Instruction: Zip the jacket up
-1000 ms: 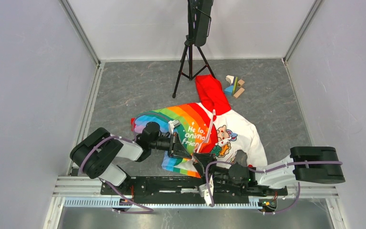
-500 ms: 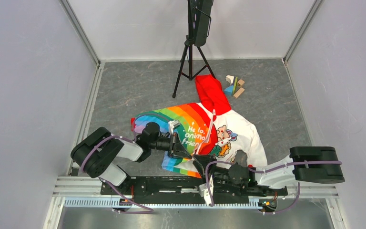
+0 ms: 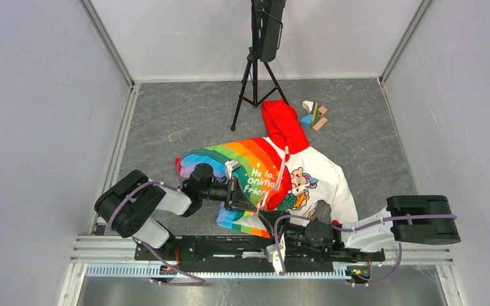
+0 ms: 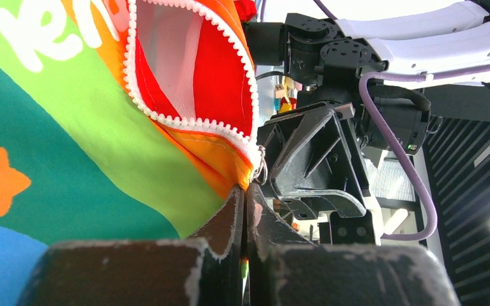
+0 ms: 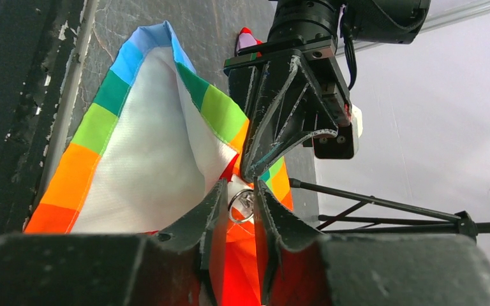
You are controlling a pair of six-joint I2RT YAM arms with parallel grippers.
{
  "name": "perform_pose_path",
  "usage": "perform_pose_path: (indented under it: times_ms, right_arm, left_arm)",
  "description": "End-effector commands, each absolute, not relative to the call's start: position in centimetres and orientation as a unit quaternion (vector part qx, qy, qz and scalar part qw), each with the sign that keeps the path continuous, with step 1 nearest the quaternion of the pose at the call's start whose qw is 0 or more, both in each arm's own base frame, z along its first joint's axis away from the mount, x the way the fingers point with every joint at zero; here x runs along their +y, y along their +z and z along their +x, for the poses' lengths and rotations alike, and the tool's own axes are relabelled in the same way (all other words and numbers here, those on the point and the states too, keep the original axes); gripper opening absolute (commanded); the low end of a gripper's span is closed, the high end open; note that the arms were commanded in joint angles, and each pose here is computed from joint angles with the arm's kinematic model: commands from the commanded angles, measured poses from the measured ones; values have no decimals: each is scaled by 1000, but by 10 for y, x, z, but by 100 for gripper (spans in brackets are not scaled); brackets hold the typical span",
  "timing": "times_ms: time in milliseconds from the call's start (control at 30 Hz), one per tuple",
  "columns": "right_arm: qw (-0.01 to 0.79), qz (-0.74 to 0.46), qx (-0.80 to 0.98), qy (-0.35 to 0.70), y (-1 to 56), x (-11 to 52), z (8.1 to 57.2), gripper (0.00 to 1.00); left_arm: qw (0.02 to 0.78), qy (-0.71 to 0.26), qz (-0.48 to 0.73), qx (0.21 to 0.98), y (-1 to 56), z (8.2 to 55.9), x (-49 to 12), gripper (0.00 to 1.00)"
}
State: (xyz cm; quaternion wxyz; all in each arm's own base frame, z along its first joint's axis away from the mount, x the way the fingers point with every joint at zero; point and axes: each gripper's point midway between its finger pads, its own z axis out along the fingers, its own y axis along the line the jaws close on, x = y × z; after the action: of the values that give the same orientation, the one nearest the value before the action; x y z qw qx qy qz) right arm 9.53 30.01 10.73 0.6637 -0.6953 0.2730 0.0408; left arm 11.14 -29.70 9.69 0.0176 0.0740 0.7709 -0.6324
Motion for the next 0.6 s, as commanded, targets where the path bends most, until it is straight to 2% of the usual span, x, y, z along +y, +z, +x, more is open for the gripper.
perform_pose_path:
  times_ms: [0,133,467,567]
  right_arm:
    - [660,-692,290,35,100,291,99,23]
    - [655,-696,292,35,97,291,99,17]
    - [659,-686,306,40,99,290,100,10]
    - [661,-681,312,49,106,298,100,1]
  left_arm:
    - [12,-644,81,761,105,106,-295,2]
    - [12,-643,80,761,105,106,-295,2]
    - [17,-633,78,770,100,106,-293,2]
    - [21,-622,78,779,95,107,-292,2]
